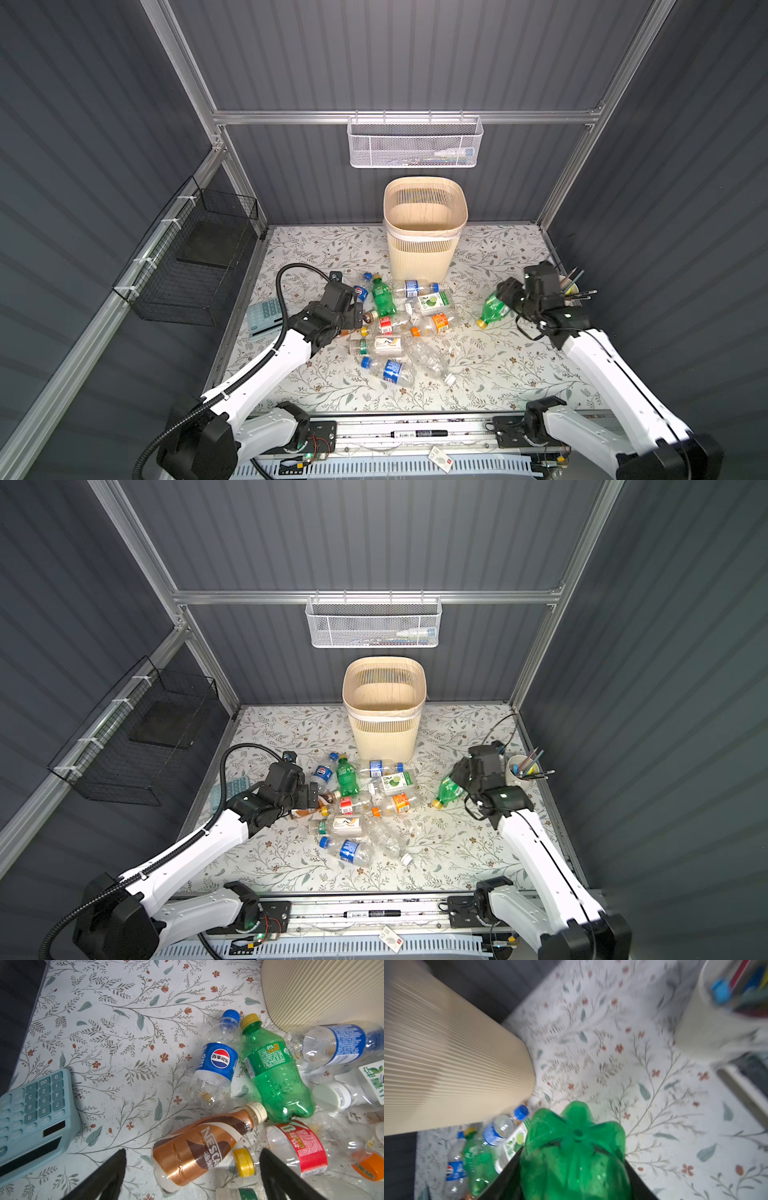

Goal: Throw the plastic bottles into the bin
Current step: 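Lift the green bottle over the bin and open the right gripper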

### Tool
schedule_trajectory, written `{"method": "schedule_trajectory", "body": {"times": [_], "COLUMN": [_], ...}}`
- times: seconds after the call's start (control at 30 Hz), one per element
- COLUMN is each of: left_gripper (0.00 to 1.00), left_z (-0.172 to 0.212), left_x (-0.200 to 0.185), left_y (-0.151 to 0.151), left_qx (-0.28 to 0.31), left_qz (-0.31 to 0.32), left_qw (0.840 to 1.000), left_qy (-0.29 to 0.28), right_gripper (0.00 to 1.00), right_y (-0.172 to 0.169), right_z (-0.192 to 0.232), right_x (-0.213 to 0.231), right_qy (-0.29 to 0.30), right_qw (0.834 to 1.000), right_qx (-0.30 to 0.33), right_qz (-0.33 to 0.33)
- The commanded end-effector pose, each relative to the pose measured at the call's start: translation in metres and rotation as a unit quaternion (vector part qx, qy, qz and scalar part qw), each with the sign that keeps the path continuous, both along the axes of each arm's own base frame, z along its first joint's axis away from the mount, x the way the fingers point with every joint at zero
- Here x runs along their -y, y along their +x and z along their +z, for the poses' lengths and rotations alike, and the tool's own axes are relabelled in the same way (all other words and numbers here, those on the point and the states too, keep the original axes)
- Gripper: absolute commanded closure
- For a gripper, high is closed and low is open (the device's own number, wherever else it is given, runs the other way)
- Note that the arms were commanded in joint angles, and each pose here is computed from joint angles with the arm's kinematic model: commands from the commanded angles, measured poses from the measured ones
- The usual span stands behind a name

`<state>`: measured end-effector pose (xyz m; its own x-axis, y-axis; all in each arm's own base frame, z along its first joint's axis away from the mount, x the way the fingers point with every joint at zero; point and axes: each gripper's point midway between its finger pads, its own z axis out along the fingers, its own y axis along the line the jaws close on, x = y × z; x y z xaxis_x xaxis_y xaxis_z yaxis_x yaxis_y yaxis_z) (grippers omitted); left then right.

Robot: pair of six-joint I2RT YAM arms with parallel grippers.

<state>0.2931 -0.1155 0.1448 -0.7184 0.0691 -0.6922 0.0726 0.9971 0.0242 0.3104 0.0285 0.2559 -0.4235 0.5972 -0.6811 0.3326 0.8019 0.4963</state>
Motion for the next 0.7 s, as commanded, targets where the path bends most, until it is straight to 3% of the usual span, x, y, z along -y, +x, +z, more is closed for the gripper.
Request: {"method": "schedule_trajectory", "body": {"times": [0.0, 0.17, 0.3, 0.4, 0.5, 0.57, 0.63, 0.67], "left_gripper": [0.0, 0.0, 0.0, 0.0, 0.0, 0.0, 0.0, 0.0], "left_z": [-0.003, -0.001, 0.002, 0.001, 0.0, 0.001, 0.006, 0.009], "left_x": [-0.004, -0.001, 0.004, 0.004, 0.003, 0.001, -0.003, -0.005], "left_y": [-0.003, -0.002, 0.0, 0.0, -0.002, -0.004, -0.007, -0.008], "left_qx": [0.004, 0.002, 0.004, 0.002, -0.003, -0.005, -0.001, 0.002], "left_qz": [0.014, 0.006, -0.003, -0.004, -0.003, -0.002, 0.002, 0.001], "left_qw": [1.0, 1.0, 1.0, 1.0, 1.0, 1.0, 1.0, 1.0], "left_qy": [-0.005, -0.004, -0.01, -0.01, -0.009, -0.008, -0.004, -0.001], "right_gripper": [0.54, 0.53, 0.53, 0.5, 0.42, 0.3, 0.06, 0.03], "right_y": [-0.013, -0.006, 0.043, 0.107, 0.155, 0.176, 0.185, 0.183], "right_z": [0.089, 0.2, 0.239, 0.232, 0.206, 0.183, 0.177, 0.183], "right_x": [0.032, 0.03, -0.005, -0.068, -0.136, -0.144, -0.134, -0.129], "right_qy": [-0.055, -0.029, 0.027, 0.036, 0.03, 0.0, -0.014, -0.017], "right_qw": [0.992, 0.963, 0.951, 0.955, 0.956, 0.966, 0.974, 0.976], "right_qx": [0.107, 0.263, 0.308, 0.271, 0.174, 0.106, 0.089, 0.1], "right_qz": [-0.047, -0.054, 0.009, 0.113, 0.233, 0.236, 0.206, 0.194]}}
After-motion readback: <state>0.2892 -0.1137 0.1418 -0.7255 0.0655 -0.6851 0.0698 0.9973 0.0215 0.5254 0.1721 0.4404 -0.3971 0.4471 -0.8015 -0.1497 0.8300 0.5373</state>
